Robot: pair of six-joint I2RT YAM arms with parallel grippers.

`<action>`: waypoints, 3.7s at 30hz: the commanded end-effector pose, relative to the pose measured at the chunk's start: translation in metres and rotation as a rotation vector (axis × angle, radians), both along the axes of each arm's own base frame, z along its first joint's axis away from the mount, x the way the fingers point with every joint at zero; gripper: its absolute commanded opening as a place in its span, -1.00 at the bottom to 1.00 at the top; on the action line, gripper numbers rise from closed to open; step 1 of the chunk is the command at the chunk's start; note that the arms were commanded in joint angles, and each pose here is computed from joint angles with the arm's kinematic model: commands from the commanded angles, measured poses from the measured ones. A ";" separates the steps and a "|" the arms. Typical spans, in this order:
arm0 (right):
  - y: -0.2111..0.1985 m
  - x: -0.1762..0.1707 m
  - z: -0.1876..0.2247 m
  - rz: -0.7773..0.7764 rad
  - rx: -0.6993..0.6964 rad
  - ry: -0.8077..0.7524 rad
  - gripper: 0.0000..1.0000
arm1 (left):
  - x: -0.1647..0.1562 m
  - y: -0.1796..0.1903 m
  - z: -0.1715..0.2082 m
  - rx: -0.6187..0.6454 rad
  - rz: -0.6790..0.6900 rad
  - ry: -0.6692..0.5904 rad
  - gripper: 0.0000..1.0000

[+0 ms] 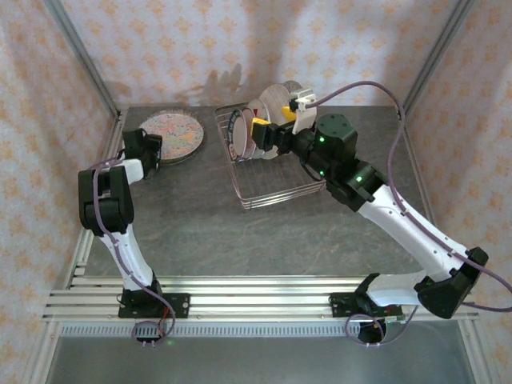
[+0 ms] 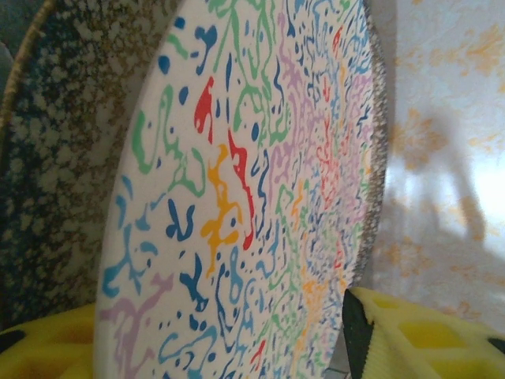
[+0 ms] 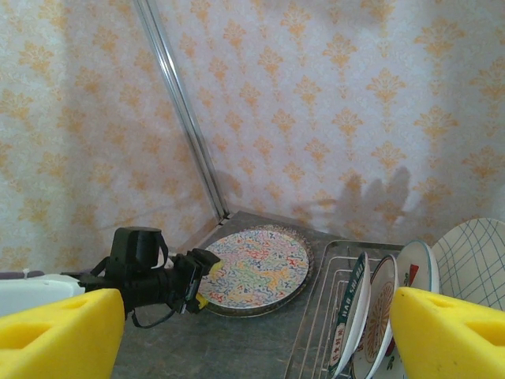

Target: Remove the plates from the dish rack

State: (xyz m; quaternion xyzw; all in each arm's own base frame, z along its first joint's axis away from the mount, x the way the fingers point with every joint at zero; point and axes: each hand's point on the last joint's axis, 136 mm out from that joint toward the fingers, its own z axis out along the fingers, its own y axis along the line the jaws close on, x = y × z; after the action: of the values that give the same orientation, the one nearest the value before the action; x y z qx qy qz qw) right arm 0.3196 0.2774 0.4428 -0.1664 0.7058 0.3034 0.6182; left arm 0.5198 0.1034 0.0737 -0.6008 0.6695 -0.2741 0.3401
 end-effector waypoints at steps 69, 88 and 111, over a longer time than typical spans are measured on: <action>-0.129 0.212 -0.175 -0.298 -0.244 0.762 -0.03 | -0.213 -0.278 0.317 0.693 -0.648 -0.673 0.78; -0.115 0.237 -0.209 -0.245 -0.221 0.793 -0.41 | -0.222 -0.276 0.325 0.700 -0.656 -0.666 0.79; -0.106 0.247 -0.196 -0.273 -0.236 0.722 -1.00 | -0.216 -0.272 0.350 0.775 -0.600 -0.730 0.82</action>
State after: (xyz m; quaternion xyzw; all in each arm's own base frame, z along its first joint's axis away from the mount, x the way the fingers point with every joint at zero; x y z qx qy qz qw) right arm 0.5569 0.1614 0.2187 -0.0216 0.9397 0.1637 0.2996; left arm 0.3046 -0.1708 0.4019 -0.0827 0.7211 -0.2810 0.6279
